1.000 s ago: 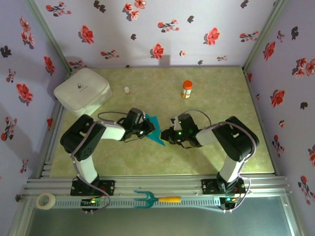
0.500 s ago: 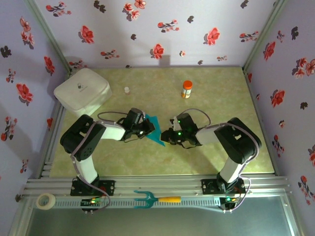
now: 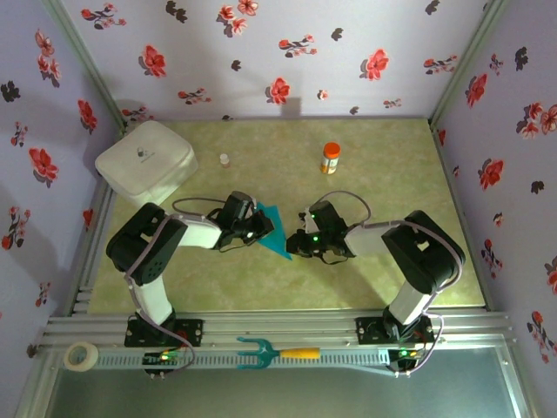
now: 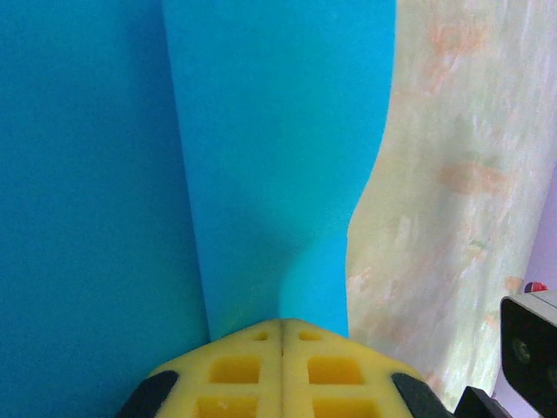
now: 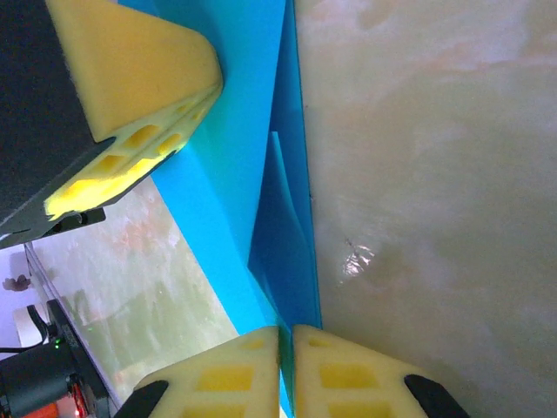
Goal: Fold a paper plane with a square sheet of paper (pick it up from the middle)
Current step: Fourth fold the wing at the center of the table.
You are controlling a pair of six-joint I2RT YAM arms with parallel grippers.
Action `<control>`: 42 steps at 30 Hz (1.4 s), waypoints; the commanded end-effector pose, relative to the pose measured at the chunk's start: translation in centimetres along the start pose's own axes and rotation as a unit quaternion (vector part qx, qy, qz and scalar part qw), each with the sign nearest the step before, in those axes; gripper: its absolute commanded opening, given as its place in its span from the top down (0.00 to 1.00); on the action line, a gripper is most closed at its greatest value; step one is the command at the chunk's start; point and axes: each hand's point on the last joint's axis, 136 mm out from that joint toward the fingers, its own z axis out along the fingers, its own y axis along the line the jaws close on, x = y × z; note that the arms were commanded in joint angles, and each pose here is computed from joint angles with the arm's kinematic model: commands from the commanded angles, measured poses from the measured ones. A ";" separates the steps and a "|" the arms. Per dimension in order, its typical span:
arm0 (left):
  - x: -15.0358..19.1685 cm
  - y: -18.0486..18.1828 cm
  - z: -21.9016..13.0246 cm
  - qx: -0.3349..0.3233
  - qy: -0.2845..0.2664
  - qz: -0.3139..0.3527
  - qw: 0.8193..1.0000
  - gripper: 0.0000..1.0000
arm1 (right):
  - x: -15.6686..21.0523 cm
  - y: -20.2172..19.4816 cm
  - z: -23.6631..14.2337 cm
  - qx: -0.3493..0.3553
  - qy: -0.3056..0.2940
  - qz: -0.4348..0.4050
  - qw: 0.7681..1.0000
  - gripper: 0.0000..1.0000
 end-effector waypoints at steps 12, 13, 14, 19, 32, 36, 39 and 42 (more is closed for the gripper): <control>0.6 4.3 -0.4 -0.073 0.001 -0.016 0.997 0.95 | 3.8 -3.0 -0.8 0.046 0.040 0.045 0.997 0.85; 0.6 4.3 -0.4 -0.073 0.001 -0.016 0.997 0.95 | 3.9 -3.0 -0.8 0.046 0.042 0.044 0.997 0.86; 0.5 4.3 -0.4 -0.073 0.000 -0.016 0.997 0.95 | 4.1 -3.0 -0.8 0.045 0.044 0.045 0.997 0.87; 0.6 4.4 -0.4 -0.074 0.000 -0.017 0.997 0.95 | 4.6 -3.3 -0.5 0.052 0.053 0.048 0.996 0.92; 0.5 4.6 -0.5 -0.078 -0.001 -0.020 0.997 0.95 | 5.2 -3.2 -0.9 0.053 0.055 0.048 0.996 0.89; 0.6 4.6 -0.5 -0.079 0.000 -0.021 0.997 0.95 | 5.6 -3.0 -0.8 0.048 0.064 0.049 0.996 0.89; 0.6 4.7 -0.6 -0.080 0.000 -0.021 0.997 0.95 | 5.8 -3.4 -0.8 0.057 0.064 0.052 0.995 0.94; 0.6 4.7 -0.6 -0.081 0.000 -0.021 0.996 0.96 | 5.9 -3.7 -0.8 0.065 0.065 0.054 0.994 0.91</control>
